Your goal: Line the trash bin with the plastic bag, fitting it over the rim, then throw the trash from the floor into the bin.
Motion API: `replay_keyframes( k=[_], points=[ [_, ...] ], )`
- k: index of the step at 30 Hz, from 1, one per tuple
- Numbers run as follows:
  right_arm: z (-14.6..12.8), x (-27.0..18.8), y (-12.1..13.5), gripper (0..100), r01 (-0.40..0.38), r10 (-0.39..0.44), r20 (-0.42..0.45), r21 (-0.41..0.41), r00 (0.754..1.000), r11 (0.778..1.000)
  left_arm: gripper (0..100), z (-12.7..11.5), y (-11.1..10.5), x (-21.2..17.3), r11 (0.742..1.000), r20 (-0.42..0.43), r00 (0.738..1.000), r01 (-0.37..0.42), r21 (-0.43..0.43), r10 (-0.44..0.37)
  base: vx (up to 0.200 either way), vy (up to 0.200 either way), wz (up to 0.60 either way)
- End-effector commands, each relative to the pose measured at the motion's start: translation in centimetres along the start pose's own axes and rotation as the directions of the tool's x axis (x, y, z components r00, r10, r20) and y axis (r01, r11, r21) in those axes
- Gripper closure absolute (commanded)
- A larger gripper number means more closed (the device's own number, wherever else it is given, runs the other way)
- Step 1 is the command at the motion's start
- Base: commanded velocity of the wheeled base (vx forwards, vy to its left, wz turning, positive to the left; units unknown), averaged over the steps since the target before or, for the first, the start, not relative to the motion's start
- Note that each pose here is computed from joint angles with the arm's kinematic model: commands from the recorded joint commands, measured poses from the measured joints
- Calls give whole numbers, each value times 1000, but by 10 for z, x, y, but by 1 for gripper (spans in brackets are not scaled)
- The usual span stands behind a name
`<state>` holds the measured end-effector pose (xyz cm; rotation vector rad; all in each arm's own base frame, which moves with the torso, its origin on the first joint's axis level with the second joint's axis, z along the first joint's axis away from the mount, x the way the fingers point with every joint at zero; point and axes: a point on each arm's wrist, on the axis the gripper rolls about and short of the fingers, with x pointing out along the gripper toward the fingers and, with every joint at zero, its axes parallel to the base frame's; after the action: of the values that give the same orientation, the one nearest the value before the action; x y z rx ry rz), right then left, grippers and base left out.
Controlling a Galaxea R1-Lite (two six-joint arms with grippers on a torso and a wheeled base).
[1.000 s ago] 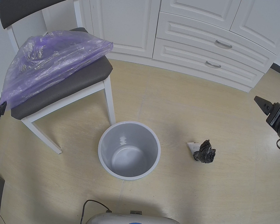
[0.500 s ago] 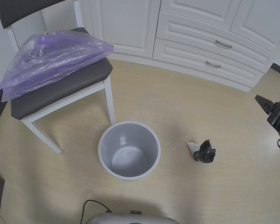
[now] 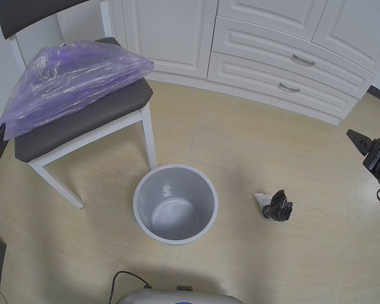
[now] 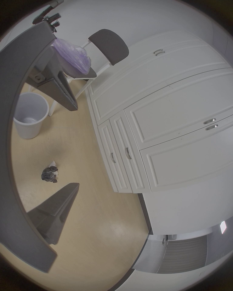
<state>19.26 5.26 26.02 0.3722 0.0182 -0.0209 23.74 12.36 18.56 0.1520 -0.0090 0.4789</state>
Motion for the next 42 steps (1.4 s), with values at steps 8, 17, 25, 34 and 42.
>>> replay_keyframes(
  k=[8,17,25,34,42],
  points=[
    [0,-2,0,0,-5,5,1,1,1000,1000,0,-27,-1,18,1000,-90,996,7,1,-6,0,0,0],
    [0,-1,-1,0,-4,4,-2,0,1000,1000,0,-30,2,26,1000,-96,995,-4,0,4,0,0,0],
    [0,-1,-1,0,-4,4,-2,1,1000,1000,0,-27,3,28,1000,-77,997,-10,-6,9,0,0,0],
    [1,-2,-1,0,-6,6,3,3,1000,1000,0,-32,3,39,999,9,1000,19,-29,-18,0,0,0],
    [0,-2,-1,0,-22,21,42,8,999,1000,0,-35,1,46,997,143,988,60,-42,-54,0,0,0]
  ],
)
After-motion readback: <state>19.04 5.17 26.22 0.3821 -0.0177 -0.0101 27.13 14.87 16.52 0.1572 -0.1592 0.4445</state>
